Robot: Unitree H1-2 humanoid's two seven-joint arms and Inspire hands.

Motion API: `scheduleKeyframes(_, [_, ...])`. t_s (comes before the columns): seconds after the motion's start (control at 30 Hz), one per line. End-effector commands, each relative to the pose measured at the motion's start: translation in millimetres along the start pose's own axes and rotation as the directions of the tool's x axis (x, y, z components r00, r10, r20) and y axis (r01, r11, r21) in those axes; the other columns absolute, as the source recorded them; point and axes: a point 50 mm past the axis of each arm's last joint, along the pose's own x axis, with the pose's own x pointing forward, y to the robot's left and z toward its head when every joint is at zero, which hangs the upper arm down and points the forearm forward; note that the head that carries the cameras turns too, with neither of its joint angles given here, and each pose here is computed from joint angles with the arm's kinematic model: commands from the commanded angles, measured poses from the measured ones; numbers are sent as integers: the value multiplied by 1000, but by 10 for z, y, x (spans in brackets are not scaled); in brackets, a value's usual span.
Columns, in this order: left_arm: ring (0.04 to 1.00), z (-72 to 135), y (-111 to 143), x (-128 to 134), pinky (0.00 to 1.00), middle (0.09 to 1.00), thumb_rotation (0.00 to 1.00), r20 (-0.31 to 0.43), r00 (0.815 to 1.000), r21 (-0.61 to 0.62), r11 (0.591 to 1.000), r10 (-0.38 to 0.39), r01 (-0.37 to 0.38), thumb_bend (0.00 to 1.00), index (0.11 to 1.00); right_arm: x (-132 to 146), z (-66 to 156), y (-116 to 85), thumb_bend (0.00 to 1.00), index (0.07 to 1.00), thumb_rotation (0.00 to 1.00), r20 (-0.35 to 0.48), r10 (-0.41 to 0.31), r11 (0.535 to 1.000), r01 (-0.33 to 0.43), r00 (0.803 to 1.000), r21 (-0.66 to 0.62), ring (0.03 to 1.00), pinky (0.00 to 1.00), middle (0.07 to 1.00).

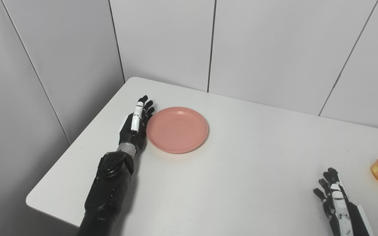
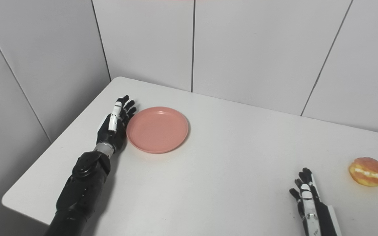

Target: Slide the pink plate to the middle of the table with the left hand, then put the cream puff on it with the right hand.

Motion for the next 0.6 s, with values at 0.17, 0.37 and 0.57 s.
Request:
scheduleKeyframes(0.17, [965,-362,-434,-40,975,962,1000,-115,984,-32,990,-137,134,366,954,56,144,61,165,1000,1000,65,8,1000,-8,998,1,996,1000,1000])
scheduleKeyframes(0.37, [940,-413,-554,-71,936,937,1000,-127,978,-14,987,-162,162,387,930,67,155,85,160,1000,1000,61,11,1000,-11,998,4,1000,1000,1000])
scheduleKeyframes(0.57, [935,-459,-687,-118,929,933,1000,-141,968,-6,978,-208,209,403,925,88,145,97,144,1000,1000,65,19,1000,-20,998,19,1000,1000,1000])
